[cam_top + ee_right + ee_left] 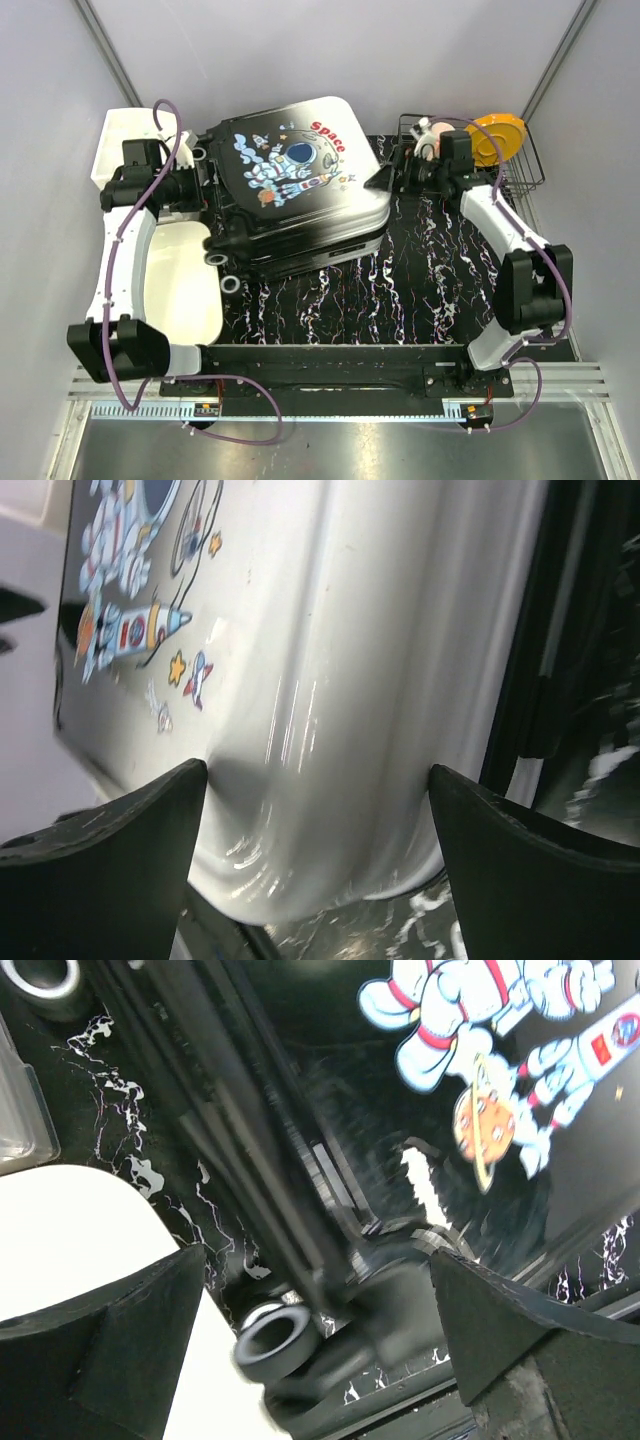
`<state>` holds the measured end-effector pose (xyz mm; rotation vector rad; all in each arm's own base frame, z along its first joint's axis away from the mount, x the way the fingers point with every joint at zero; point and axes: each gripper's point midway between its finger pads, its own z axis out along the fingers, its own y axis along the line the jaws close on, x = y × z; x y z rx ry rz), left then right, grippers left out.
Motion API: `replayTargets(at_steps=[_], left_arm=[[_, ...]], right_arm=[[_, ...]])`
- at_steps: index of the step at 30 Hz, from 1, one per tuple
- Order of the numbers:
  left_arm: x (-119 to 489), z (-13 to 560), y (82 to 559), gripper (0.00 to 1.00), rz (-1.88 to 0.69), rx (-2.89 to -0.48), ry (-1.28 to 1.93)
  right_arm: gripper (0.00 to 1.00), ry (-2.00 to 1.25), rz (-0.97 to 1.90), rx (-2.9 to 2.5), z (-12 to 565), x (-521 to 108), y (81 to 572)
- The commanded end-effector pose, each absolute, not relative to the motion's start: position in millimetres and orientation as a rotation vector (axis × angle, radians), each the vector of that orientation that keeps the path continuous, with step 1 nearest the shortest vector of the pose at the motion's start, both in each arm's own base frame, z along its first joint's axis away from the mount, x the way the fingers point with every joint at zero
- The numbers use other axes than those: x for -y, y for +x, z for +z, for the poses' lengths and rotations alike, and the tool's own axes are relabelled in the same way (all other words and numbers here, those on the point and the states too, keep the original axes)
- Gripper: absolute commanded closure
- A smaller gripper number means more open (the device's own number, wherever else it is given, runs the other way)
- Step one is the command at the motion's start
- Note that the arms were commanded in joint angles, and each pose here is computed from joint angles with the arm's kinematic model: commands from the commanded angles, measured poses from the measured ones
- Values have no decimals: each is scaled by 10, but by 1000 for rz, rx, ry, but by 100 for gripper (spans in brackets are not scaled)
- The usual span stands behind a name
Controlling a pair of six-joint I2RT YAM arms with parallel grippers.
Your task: Open, take out, and arrange the luggage
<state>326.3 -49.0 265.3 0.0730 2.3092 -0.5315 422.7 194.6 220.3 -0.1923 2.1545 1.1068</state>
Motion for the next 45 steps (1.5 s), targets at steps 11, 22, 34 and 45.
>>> replayTargets(at_steps=[11,22,34,45], left_arm=[[477,2340,3822,1,-561,-2314,42],[1228,2200,4067,10,-723,-2326,334],[1144,2745,4481,6,-652,-2231,479],[529,3056,2935,1,-624,-2182,136]], right_arm=[[0,-562,1297,-2138,2497,-2438,2973],[0,-459,1111,-2127,2426,-1748,3699],[0,-441,1282,-2207,2183,-2028,3547],[0,-501,1395,-2239,2023,-2607,2993]])
